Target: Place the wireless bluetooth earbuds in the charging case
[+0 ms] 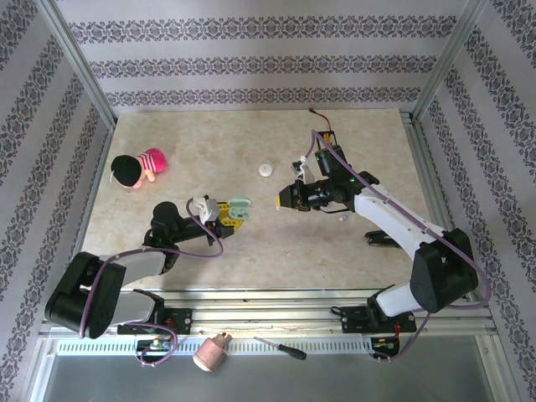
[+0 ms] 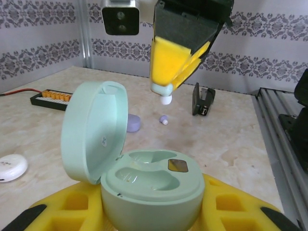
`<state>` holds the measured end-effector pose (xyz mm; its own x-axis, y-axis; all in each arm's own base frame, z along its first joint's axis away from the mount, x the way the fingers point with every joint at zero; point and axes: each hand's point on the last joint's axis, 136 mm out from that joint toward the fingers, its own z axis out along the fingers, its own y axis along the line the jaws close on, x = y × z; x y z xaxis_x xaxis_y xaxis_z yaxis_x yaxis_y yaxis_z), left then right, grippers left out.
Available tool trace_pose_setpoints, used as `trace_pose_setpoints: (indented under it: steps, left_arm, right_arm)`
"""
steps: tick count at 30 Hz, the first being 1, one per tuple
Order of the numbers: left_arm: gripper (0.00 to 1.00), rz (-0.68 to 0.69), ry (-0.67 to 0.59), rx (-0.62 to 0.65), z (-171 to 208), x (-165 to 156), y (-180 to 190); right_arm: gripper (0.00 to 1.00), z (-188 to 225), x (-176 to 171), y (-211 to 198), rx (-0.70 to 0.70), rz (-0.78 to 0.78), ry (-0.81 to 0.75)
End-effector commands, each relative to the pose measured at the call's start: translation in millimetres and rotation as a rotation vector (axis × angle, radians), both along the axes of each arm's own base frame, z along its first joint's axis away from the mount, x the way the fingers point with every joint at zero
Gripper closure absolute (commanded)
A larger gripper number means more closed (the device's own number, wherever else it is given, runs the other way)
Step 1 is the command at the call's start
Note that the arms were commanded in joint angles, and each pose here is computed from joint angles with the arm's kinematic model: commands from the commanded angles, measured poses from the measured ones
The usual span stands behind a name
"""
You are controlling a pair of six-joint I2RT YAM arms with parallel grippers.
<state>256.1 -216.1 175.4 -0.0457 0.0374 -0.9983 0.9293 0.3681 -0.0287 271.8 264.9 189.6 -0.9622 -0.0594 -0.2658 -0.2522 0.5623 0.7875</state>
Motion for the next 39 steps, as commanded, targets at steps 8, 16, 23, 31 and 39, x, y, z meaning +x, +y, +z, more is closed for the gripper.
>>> trace_pose_setpoints:
  steps: [8,16,23,31,39]
  left_arm:
    - [0.79,-0.193,-0.044,-0.073,26,-17,-21]
    - [0.79,-0.243,-0.039,-0.110,30,-22,-24]
    - [0.80,-0.250,-0.052,-0.126,33,-20,-25]
    - [0.80,-0.254,-0.049,-0.127,31,-19,-25]
    - [0.80,-0.252,-0.059,-0.126,32,-20,-25]
  right_arm:
    - [0.80,38,-44,45,0.057,0.259,-0.199]
    - [0.80,42,-42,57,0.052,0.288,-0.248]
    - [0.80,39,-41,65,0.042,0.300,-0.261]
    - [0.81,37,-40,71,0.037,0.300,-0.274]
    - [0.82,37,-33,71,0.020,0.274,-0.305]
